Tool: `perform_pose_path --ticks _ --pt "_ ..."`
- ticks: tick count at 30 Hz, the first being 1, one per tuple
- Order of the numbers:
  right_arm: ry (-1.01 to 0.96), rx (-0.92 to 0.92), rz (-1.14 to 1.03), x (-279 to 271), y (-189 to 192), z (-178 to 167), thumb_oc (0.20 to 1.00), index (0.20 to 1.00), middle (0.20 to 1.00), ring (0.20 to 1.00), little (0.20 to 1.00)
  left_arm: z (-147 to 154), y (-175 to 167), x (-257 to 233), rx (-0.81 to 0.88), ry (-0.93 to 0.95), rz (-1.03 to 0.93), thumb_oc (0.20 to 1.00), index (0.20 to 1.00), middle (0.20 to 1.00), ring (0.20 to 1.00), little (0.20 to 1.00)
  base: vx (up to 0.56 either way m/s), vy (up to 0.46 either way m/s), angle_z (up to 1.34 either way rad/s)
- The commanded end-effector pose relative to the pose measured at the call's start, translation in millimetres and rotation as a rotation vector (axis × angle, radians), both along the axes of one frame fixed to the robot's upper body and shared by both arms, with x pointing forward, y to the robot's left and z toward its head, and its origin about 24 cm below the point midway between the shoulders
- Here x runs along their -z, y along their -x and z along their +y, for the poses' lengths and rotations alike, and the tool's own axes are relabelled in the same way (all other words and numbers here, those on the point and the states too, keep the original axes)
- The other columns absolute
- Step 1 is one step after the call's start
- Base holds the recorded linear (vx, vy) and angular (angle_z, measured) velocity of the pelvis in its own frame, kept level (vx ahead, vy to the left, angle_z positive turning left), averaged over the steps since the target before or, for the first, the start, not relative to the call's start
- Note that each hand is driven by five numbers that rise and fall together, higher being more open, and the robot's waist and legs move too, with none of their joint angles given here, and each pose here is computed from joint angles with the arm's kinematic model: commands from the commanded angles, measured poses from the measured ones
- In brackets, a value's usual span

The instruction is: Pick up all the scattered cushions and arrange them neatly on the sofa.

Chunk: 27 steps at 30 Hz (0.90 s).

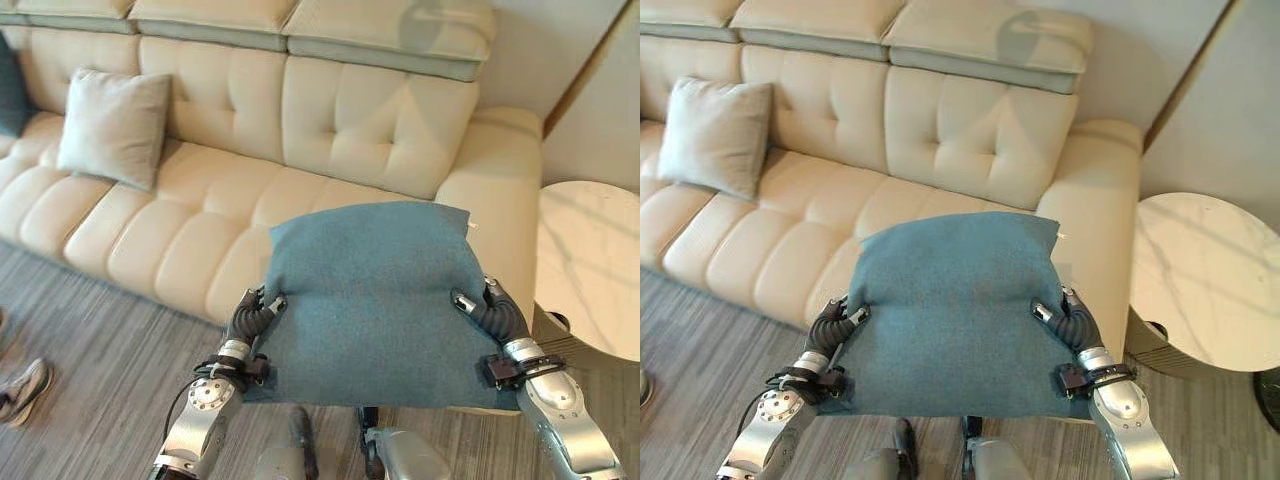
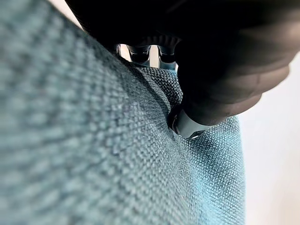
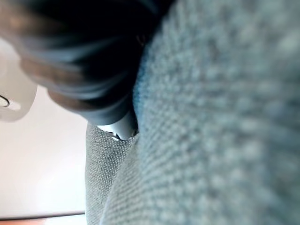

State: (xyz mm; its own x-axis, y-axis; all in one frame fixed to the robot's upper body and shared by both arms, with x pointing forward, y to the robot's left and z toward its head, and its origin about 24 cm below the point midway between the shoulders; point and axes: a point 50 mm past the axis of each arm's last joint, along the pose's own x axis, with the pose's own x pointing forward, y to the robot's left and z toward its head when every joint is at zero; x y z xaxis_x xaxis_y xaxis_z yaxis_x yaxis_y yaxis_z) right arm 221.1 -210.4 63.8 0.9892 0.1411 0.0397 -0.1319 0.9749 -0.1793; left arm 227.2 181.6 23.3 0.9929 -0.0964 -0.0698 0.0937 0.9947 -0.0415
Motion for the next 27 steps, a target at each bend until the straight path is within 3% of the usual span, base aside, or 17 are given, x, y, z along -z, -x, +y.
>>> perform_pose_path --ticks 1,7,14,27 --pt "-0.028 -0.084 -0.260 -43 -8 19 0.200 0.200 0.200 0.200 0.200 -14 -9 -51 0.075 0.043 -0.269 0.200 0.200 0.200 0.200 0.200 0.31 0.341 -0.81" --pt "-0.003 -0.108 -0.224 -35 -10 26 0.200 0.200 0.200 0.200 0.200 -10 -8 -47 0.080 0.012 -0.249 0.200 0.200 0.200 0.200 0.200 0.29 0.357 -1.01" --pt "-0.138 -0.177 -0.263 -42 -21 53 0.200 0.200 0.200 0.200 0.200 10 -9 -50 -0.005 -0.020 -0.263 0.200 0.200 0.200 0.200 0.200 0.10 0.258 -0.82" --pt "-0.200 -0.204 -0.385 -68 -40 75 0.200 0.200 0.200 0.200 0.200 14 -23 -60 -0.094 -0.032 -0.335 0.200 0.200 0.200 0.200 0.200 0.03 0.036 0.09"
